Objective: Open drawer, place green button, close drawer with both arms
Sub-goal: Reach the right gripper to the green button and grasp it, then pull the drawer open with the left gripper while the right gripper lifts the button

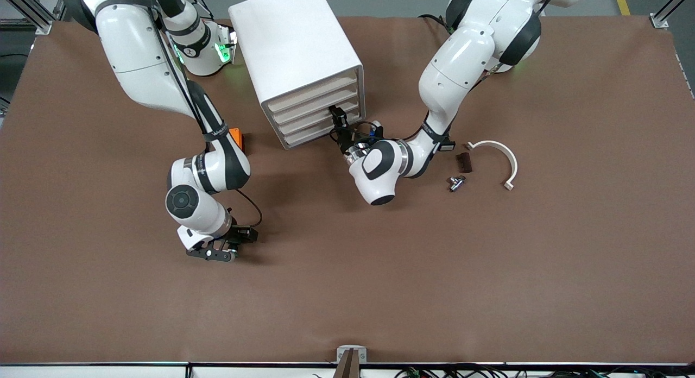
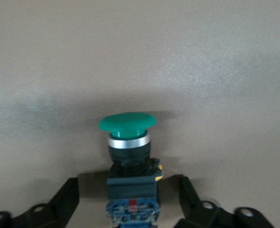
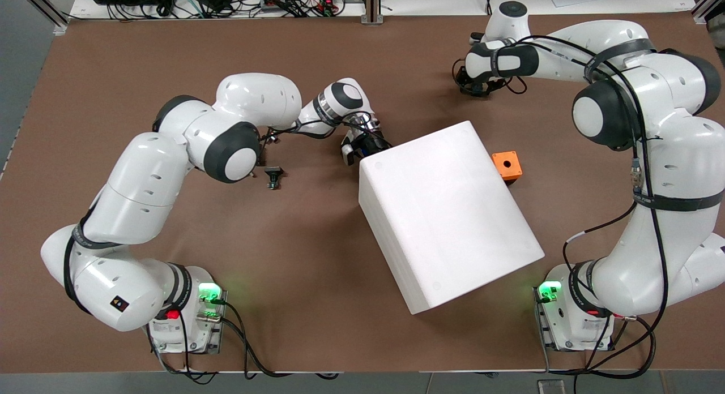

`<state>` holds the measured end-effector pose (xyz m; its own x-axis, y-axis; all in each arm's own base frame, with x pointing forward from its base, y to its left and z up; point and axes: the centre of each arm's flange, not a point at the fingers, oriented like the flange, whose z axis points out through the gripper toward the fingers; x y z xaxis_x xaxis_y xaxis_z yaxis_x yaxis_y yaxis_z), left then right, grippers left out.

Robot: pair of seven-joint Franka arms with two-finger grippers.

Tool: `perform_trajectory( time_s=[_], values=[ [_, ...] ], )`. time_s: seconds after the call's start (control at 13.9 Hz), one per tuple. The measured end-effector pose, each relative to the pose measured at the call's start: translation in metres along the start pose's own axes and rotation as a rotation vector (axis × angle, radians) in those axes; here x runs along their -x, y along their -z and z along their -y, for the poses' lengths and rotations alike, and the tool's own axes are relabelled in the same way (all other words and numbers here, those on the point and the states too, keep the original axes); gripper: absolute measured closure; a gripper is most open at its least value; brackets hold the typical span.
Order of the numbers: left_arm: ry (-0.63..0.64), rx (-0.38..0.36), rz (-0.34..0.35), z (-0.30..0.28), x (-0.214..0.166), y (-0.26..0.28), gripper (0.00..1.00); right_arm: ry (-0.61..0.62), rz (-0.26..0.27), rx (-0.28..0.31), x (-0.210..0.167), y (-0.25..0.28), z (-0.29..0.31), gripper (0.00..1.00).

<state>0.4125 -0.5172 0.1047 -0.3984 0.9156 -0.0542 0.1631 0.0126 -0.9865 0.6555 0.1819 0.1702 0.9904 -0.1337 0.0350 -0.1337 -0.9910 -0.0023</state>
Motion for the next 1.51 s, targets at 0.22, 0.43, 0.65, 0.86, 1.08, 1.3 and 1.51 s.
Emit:
perform_trajectory(
  time_s=[0.22, 0.43, 0.65, 0.86, 1.08, 1.3, 1.51],
  values=[
    [0.011, -0.011, 0.002, 0.001, 0.0, 0.001, 0.9, 0.015, -0.013, 0.009, -0.005, 0.007, 0.002, 0.47],
    [0.012, -0.012, 0.004, 0.001, -0.001, 0.002, 0.9, -0.011, -0.011, 0.009, -0.006, 0.008, 0.002, 0.58],
    [0.016, -0.015, 0.02, -0.001, -0.005, 0.014, 0.9, -0.081, 0.035, 0.029, -0.005, 0.019, 0.002, 0.58],
    [0.023, -0.017, 0.06, -0.005, -0.013, 0.038, 0.9, -0.195, 0.089, 0.05, -0.002, 0.069, 0.008, 0.58],
    [0.029, -0.017, 0.117, -0.01, -0.023, 0.067, 0.89, -0.326, 0.134, 0.008, 0.016, 0.138, 0.031, 0.58],
    [0.034, -0.009, 0.176, -0.014, -0.034, 0.099, 0.87, -0.447, 0.15, -0.025, 0.058, 0.19, 0.069, 0.58],
    [0.039, -0.007, 0.235, -0.017, -0.045, 0.126, 0.86, -0.585, 0.16, -0.001, 0.122, 0.196, 0.13, 0.58]
  ],
)
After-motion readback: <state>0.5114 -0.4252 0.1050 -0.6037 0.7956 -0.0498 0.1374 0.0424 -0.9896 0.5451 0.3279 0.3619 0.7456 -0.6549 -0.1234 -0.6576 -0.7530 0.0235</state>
